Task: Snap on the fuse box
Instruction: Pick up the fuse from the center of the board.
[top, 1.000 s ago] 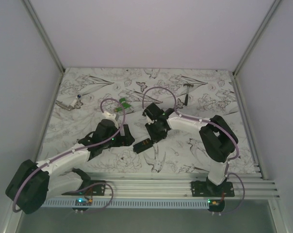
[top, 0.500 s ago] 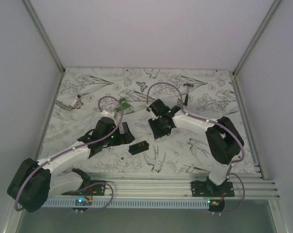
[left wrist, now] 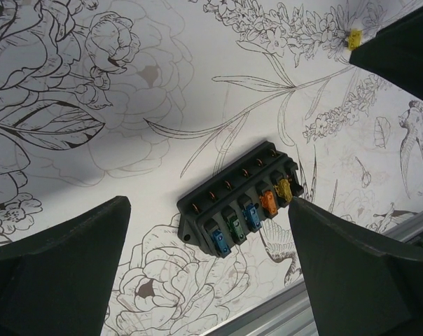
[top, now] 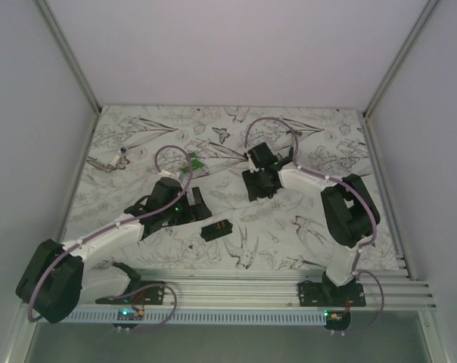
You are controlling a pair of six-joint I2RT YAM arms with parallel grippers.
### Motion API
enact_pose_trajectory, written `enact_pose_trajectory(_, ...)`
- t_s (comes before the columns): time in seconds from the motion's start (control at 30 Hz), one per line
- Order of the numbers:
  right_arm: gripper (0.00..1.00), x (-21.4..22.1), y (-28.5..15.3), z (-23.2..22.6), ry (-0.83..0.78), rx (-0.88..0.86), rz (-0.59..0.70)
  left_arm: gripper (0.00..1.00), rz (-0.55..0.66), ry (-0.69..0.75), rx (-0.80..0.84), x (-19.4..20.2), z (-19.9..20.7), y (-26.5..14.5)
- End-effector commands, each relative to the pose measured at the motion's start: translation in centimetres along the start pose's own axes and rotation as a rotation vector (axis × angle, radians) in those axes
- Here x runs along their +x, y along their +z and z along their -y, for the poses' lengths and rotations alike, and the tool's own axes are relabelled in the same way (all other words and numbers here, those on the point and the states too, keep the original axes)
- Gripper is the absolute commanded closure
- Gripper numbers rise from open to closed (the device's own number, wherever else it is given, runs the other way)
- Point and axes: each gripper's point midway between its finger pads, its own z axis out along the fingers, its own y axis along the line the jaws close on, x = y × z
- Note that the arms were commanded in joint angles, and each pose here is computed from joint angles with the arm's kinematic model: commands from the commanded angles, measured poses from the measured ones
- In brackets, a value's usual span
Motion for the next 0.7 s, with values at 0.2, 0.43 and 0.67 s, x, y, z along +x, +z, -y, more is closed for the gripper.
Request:
enact_pose_trajectory(0.2, 0.47, -1.8, 2.4, 0.5, -0.001, 0.019, 0.023, 0.01, -0.043, -0.027, -0.025, -0.1, 0.1, 0.2)
enact_pose_trajectory(0.43, 0.54, 0.7, 2.8, 0.0, 0.022, -0.019, -0.035, 0.00, -0.060, -0.019, -0.026, 0.1, 0.1, 0.3)
enact_pose_trajectory(0.67, 0.58, 2.0, 2.0, -0.4, -0.008, -0.011, -0.080, 0.00, -0.061, -0.015, -0.025, 0.0, 0.2, 0.3)
